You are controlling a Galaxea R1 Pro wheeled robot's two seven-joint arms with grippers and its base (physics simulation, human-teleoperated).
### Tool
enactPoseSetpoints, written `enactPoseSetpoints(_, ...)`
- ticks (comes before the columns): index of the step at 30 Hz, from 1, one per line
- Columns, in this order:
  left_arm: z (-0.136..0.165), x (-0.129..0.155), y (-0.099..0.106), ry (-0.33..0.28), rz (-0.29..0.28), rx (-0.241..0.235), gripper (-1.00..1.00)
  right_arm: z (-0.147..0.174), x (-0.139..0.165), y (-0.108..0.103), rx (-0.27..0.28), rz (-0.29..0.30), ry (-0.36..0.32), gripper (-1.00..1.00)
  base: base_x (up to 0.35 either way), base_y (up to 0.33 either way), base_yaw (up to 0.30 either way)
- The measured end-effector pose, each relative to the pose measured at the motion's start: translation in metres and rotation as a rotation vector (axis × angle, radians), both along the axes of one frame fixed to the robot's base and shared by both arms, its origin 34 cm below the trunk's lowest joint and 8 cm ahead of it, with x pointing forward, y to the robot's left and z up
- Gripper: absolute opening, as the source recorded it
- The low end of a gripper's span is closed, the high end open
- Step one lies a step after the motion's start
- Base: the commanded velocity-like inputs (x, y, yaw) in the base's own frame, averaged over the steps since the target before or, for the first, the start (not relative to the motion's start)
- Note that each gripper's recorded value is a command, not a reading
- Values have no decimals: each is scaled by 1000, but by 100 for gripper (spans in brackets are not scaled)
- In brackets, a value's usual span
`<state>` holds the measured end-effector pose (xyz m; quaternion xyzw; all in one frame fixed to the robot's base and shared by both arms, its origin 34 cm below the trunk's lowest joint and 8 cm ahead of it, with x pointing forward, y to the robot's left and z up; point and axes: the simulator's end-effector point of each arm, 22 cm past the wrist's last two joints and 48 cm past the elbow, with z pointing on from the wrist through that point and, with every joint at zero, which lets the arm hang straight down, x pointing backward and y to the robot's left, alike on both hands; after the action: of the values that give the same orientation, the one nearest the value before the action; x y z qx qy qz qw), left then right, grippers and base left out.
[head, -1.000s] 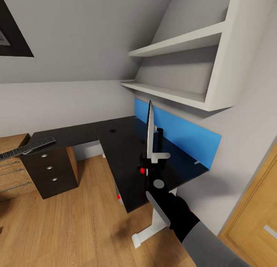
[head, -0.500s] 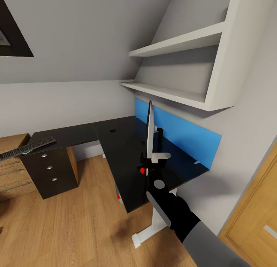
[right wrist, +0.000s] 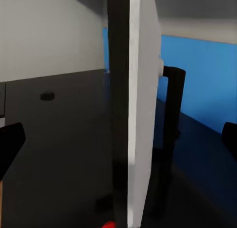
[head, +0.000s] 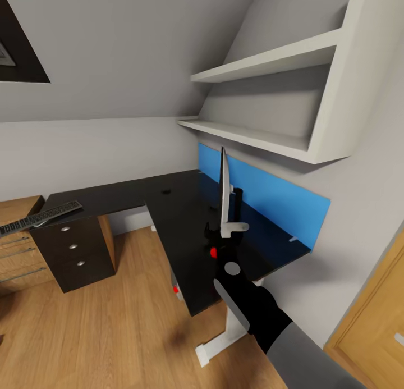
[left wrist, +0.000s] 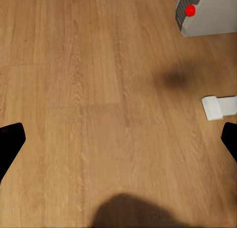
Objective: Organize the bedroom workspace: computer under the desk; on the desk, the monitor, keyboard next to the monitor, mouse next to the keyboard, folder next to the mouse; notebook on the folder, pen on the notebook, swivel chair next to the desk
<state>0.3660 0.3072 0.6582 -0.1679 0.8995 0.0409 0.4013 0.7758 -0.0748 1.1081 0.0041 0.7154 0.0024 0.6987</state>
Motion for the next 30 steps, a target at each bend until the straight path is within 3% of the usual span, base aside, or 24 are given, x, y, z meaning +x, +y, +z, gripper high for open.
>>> enactPoseSetpoints(16,0,0,0,0,-1,0,100,-2,1,-6,-9,-9,0,100,32,20,0)
enactPoseSetpoints(30,0,0,0,0,-1,0,100,-2,1,-7,-12,-11,0,100,132,1,0)
